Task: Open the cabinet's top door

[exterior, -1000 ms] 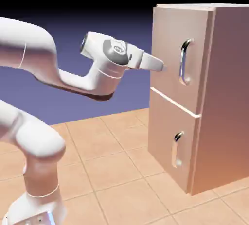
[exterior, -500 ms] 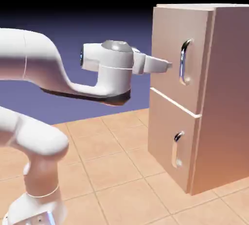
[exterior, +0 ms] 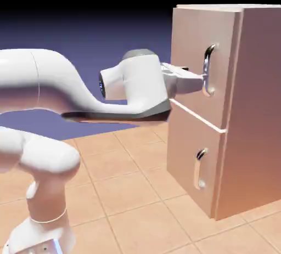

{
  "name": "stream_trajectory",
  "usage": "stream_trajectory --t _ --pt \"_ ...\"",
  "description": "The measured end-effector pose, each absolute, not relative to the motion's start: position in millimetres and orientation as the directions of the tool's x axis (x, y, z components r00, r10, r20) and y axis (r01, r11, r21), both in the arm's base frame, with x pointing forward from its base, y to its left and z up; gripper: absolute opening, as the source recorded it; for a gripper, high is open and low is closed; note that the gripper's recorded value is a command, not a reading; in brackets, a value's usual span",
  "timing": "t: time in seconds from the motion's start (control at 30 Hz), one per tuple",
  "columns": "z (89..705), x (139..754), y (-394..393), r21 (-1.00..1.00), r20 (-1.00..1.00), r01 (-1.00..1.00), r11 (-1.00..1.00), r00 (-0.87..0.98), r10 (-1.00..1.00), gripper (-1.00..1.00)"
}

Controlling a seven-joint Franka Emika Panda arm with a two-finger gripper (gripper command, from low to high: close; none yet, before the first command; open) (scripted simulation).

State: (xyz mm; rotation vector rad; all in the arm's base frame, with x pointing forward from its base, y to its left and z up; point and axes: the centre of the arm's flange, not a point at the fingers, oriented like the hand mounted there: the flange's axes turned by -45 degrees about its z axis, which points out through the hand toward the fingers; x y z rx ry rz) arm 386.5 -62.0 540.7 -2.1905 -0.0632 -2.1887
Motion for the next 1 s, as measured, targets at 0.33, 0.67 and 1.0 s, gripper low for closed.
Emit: stream_trajectory --t 0.33,0.67,1.0 --pt "540.5 373.4 -43.7 0.002 1.000 -0.054 -0.999 0.000 0.002 -1.00" --pt "540.5 329.1 -11.7 0.002 1.000 -0.226 -0.974 0.000 0.002 -1.00" --pt "540.5 297.0 20.4 0.001 1.000 -0.365 -0.931 0.000 0.001 -1.00"
